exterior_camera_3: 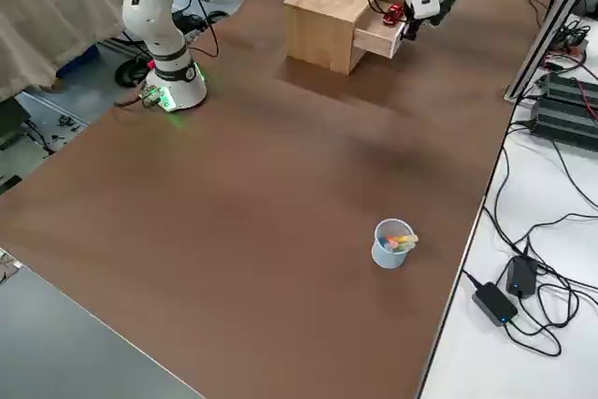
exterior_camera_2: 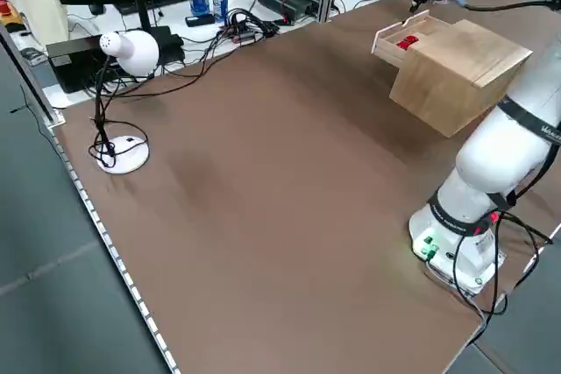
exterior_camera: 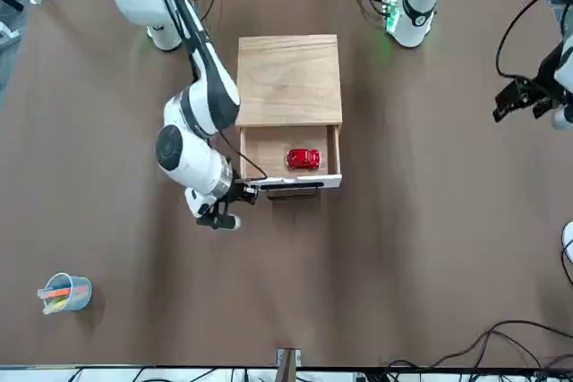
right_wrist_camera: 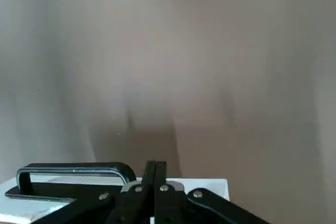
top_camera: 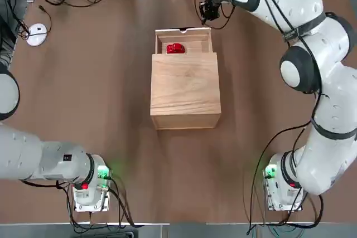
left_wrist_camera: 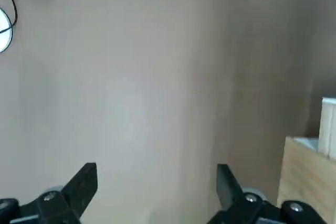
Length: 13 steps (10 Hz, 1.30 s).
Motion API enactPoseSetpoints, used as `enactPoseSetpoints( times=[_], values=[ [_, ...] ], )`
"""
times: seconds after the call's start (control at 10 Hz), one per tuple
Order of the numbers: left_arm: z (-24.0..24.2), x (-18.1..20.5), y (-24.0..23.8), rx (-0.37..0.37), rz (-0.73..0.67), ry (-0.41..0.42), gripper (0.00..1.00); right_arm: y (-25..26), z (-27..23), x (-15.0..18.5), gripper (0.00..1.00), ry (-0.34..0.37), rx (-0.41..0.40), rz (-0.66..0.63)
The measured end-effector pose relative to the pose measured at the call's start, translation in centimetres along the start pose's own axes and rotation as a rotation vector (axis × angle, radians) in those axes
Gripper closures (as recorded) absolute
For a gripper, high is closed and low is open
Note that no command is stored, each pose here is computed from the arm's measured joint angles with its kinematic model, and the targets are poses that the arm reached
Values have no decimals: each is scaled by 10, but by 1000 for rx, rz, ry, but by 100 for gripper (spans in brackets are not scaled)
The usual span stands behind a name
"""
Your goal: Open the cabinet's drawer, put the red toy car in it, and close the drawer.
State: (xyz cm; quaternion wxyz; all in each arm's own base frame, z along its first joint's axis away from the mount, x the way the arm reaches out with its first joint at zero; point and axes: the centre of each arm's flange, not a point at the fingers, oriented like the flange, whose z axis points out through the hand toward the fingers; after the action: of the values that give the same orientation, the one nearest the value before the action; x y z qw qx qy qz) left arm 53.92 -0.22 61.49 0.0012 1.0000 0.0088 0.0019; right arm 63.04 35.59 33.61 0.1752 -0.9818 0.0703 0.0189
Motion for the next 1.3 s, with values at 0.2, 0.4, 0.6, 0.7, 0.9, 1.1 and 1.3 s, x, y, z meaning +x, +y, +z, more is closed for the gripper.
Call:
enactPoseSetpoints(
  times=[0.2,0.4,0.6,0.7,0.9,1.1,1.3],
  values=[
    [-4,-8,1,0,14,-25,0,-3,2,-3,97,-8,-3,-5],
    [-4,-8,2,0,29,-26,0,-4,6,-8,97,-34,-13,-10],
    [-3,-7,-1,0,28,-28,0,-2,9,-12,97,-78,-29,-7],
    [-3,-4,-3,0,24,-26,0,0,8,-12,97,-100,-28,1],
    [-6,7,-5,0,20,-14,2,4,6,-12,97,-133,-28,13],
    [-6,11,-5,0,19,-12,4,4,5,-13,97,-146,-32,13],
    [-6,11,-6,0,19,-12,4,4,2,-15,97,-171,-39,10]
  ],
)
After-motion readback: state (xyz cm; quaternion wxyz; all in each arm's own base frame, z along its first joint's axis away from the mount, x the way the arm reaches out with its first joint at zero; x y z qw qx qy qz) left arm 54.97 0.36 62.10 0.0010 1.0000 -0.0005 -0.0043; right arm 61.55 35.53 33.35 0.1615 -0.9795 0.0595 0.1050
